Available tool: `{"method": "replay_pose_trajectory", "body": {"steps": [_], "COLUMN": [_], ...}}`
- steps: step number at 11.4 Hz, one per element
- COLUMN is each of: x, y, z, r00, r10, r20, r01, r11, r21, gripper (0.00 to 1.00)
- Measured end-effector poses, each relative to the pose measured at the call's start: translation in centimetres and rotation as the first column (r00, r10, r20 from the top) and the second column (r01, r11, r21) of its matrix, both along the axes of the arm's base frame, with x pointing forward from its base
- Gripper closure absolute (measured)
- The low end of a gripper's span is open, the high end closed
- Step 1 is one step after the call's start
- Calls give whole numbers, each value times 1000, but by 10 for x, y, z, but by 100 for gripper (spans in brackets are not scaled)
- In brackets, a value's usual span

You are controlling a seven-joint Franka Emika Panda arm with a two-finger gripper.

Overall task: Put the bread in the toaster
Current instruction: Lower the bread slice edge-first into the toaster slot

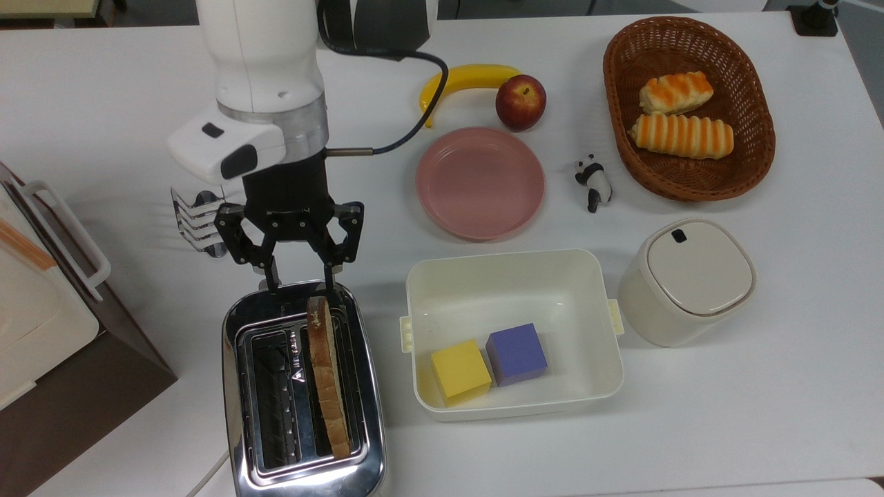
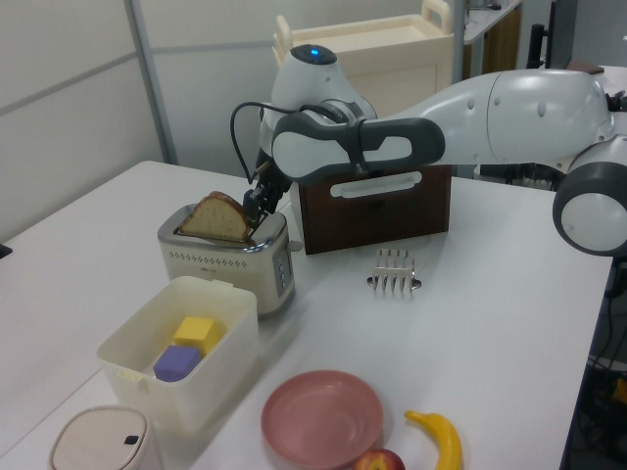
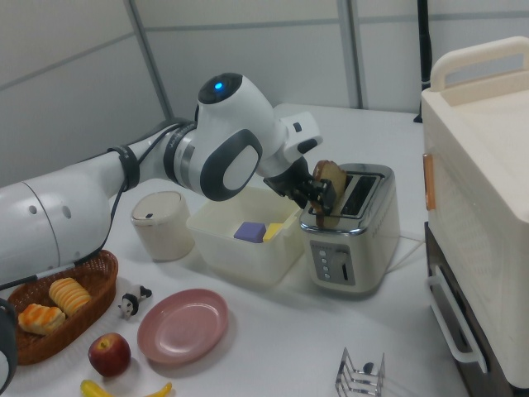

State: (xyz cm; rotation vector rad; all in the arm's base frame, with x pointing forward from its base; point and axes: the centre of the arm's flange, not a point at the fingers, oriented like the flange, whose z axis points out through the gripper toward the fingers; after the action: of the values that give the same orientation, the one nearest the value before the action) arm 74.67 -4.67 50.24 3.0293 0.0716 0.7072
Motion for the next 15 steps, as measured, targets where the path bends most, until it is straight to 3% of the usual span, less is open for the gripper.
{"method": "replay_pose_trajectory", "body": {"steps": [5,6,8,9,15], "x": [12,13,15,15,4], "y": [11,11,12,12,14], "z": [-7,-10,-15,-14,4], "r00": [996,995,995,995,1000], "r10": [13,13,14,15,19], "r20": [89,98,95,97,-15], "r01": [-12,-12,-13,-14,-19], "r11": [1000,1000,1000,1000,1000], "r21": [-9,-10,-11,-11,7], "gripper": [47,58,68,85,89]}}
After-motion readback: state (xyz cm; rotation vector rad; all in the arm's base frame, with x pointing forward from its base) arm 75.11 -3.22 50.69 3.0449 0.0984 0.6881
